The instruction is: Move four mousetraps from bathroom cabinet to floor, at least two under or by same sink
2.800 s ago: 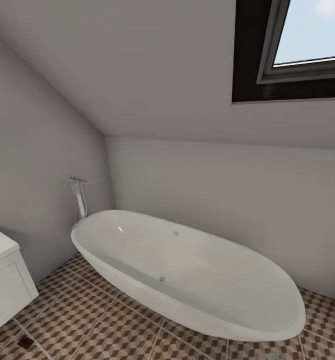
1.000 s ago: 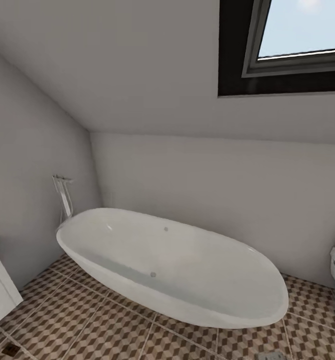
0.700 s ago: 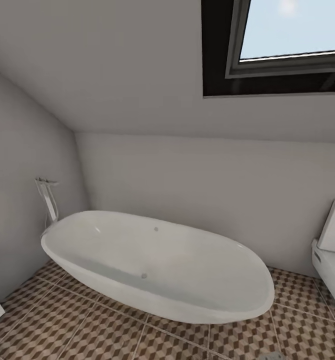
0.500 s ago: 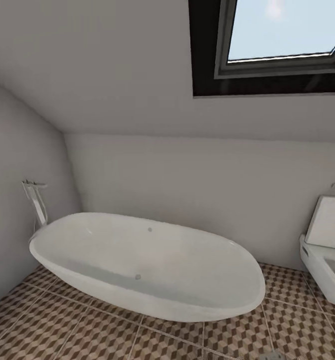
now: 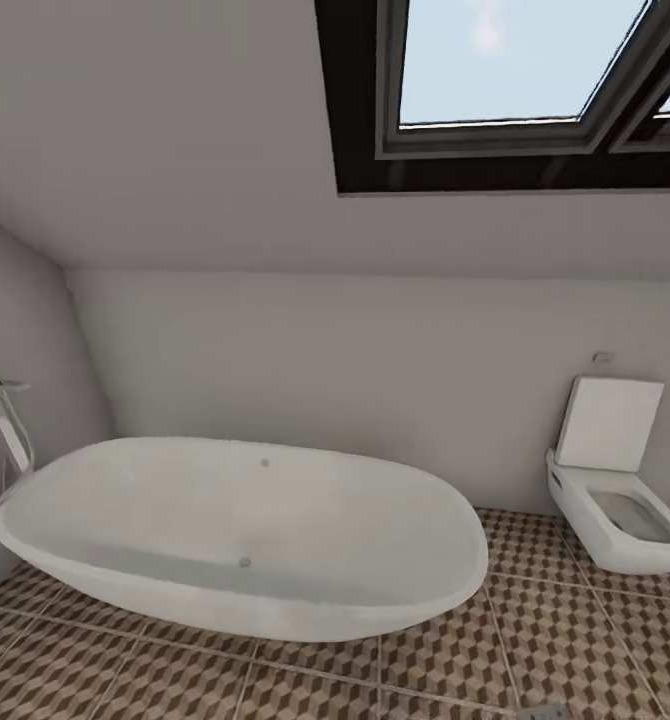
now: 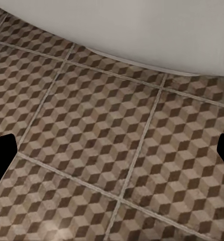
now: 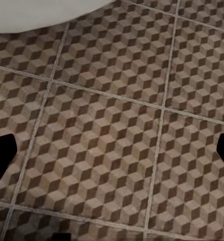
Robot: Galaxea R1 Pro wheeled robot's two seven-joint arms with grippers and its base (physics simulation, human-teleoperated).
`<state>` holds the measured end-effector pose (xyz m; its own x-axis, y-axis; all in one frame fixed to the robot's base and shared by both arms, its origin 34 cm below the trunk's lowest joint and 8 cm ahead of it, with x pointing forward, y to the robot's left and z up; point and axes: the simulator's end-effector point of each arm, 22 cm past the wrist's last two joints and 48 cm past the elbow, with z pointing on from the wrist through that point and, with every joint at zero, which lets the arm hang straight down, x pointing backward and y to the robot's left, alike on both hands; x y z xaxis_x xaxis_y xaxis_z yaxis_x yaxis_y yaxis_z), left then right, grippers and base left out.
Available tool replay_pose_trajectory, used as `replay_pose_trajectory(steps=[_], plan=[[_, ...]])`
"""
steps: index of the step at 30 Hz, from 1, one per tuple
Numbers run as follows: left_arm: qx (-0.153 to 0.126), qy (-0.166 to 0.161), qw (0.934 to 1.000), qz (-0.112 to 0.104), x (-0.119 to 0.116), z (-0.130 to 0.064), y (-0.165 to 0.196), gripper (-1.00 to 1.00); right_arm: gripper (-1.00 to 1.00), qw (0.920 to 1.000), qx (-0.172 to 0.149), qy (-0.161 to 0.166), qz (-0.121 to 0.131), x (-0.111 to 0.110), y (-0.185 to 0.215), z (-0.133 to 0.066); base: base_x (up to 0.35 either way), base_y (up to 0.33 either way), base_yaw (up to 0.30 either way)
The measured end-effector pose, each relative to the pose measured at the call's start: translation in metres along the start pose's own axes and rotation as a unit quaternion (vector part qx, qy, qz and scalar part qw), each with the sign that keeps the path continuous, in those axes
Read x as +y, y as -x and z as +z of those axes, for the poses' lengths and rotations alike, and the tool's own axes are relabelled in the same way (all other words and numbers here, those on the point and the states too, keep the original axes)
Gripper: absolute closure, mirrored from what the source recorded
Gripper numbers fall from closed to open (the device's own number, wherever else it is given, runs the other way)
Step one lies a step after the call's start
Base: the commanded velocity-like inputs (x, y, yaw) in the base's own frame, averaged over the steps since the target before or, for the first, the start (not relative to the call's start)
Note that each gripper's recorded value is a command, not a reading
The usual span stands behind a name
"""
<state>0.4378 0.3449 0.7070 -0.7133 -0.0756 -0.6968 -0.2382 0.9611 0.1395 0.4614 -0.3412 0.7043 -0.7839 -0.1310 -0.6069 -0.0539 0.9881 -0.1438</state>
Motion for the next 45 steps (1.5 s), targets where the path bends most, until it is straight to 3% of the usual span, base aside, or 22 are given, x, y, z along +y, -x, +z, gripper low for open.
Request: replay_pose_trajectory(steps=[45], plan=[[0.0, 0.001, 1.0, 0.0, 0.0011, 0.0002, 0.0001, -1.0, -1.0, 1.0, 0.0, 0.0, 0.0, 0.0, 0.0, 0.0, 0.0, 0.0, -0.267]])
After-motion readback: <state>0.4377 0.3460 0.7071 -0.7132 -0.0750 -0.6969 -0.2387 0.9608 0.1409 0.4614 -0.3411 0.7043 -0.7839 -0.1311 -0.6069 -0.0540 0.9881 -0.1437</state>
